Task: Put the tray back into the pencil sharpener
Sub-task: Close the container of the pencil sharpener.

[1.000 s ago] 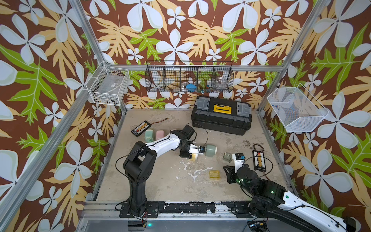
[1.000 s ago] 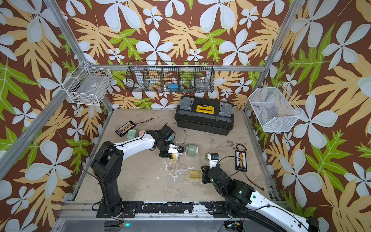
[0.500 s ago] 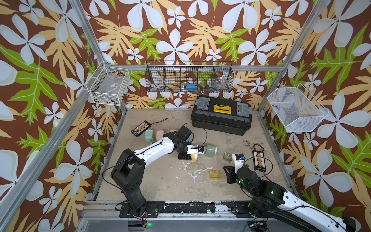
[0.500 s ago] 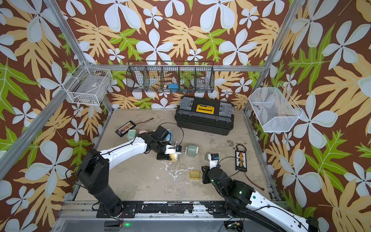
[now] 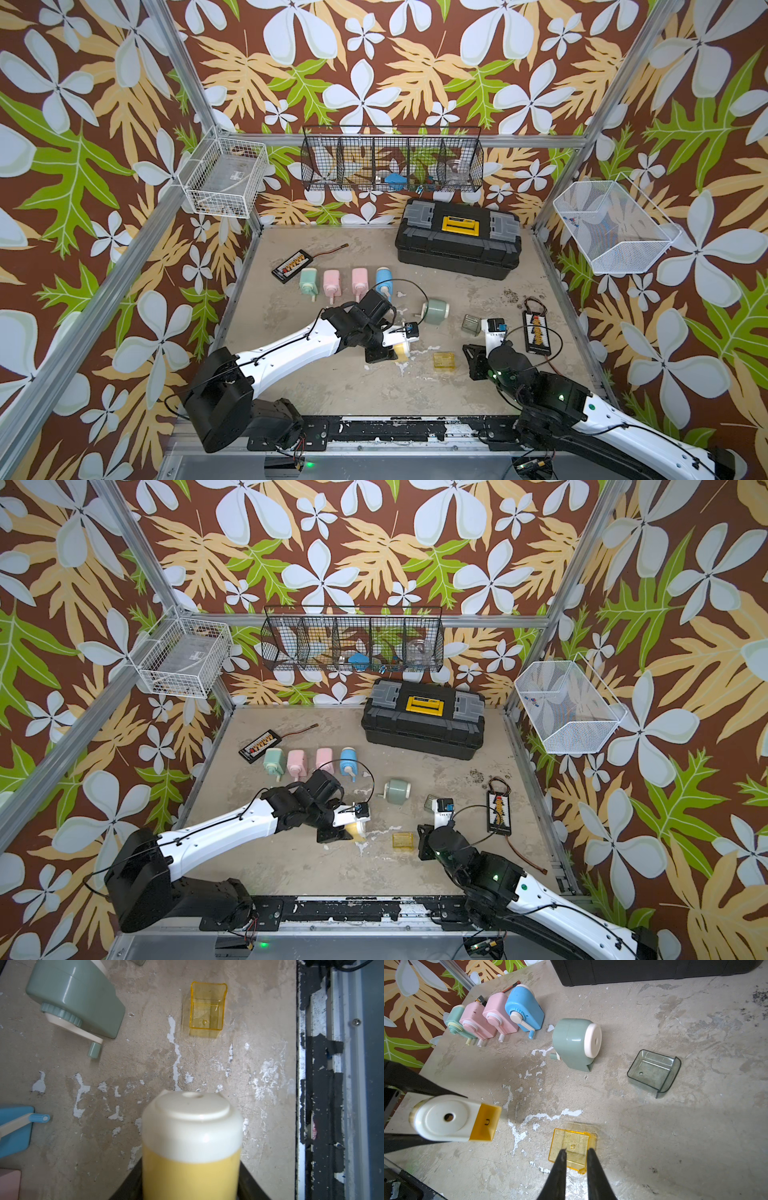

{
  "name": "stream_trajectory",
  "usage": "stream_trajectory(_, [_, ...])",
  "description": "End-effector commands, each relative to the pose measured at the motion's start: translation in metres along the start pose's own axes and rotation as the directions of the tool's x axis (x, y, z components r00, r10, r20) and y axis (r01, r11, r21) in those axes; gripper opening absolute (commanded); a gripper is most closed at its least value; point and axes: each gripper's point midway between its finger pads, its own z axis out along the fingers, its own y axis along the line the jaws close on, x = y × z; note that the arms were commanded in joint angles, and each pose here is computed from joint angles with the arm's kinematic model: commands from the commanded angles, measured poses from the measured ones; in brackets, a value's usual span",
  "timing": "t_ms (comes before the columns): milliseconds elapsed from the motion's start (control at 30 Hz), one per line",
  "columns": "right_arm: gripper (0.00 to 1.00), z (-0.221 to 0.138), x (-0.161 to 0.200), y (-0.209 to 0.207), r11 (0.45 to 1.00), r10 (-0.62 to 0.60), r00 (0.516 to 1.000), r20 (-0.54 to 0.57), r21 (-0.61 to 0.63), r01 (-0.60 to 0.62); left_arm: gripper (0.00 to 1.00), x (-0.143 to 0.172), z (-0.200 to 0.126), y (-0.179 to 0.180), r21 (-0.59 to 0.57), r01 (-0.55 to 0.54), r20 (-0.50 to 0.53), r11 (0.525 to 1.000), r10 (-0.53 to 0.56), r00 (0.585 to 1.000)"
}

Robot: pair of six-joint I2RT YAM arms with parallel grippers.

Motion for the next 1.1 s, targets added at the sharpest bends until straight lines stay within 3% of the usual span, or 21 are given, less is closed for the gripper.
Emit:
stream_trajectory(0, [0.20,0.001,-0.001,-0.002,1.000,0.021,1.000,0.004,0.018,-0.021,0.24,-0.010,0.003,-0.007,0.006,0.050,0.040,0.999,-0.050,0.998])
stream_trajectory(200, [0.20,0.006,0.007,0.002,0.999,0.049,0.999,-0.023,-0.008,-0.050,0.26,-0.003,0.022,-0.001,-0.053,0.104,-0.034,0.993,-0.106,0.994])
stream_trajectory(333, [0.20,0.008,0.009,0.001,0.997,0.070,0.997,-0.034,-0.013,-0.070,0.28,-0.007,0.032,0.008,-0.101,0.065,-0.066,0.993,-0.071,0.995])
stream_trajectory(633, [0.21,0.023,0.024,-0.011,0.993,0.115,0.984,-0.136,0.002,-0.116,0.33,-0.007,0.049,0.000,-0.038,-0.017,-0.113,0.999,0.013,0.994])
stream_trajectory(800, [0.21,0.028,0.027,-0.013,0.992,0.126,0.980,-0.155,0.003,-0.127,0.39,-0.002,0.054,-0.015,0.022,-0.093,-0.125,0.995,0.095,0.988])
stream_trajectory(1067, [0.20,0.032,0.031,-0.015,0.991,0.134,0.976,-0.169,0.013,-0.134,0.42,-0.001,0.059,-0.020,0.051,-0.132,-0.134,0.990,0.138,0.981])
